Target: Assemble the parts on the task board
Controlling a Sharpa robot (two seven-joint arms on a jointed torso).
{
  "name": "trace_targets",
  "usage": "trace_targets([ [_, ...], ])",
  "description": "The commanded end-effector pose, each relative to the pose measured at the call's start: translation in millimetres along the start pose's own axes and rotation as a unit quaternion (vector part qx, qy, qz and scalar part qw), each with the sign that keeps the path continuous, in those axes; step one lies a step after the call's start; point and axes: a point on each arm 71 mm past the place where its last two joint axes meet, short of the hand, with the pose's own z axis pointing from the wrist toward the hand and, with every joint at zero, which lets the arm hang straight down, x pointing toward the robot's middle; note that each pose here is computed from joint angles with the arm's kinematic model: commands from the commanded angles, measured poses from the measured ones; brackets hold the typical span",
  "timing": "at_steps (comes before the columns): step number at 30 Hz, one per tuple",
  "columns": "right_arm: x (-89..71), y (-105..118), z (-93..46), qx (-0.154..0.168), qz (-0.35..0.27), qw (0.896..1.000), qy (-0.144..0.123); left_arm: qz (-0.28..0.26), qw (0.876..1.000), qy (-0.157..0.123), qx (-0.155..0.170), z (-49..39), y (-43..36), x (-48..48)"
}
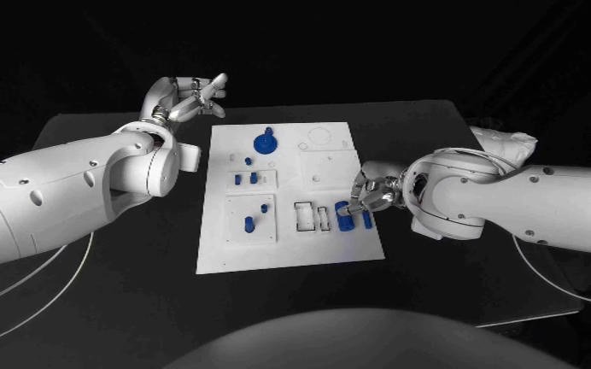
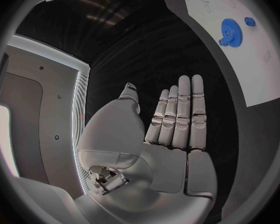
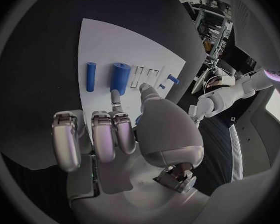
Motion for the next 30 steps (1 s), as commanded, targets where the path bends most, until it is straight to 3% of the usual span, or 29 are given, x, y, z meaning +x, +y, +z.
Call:
trace_targets([
  [1, 0.7, -1.3, 2.4, 0.019, -0.025, 0.999, -0.003, -0.006, 1.000, 0.009, 0.005, 0.0, -1.6, 2.1],
  [30, 18.0, -2.3, 23.5, 0.042, -0.060, 0.997, 0.034, -0.005, 1.000, 0.007, 0.004, -1.5, -0.5, -1.9],
])
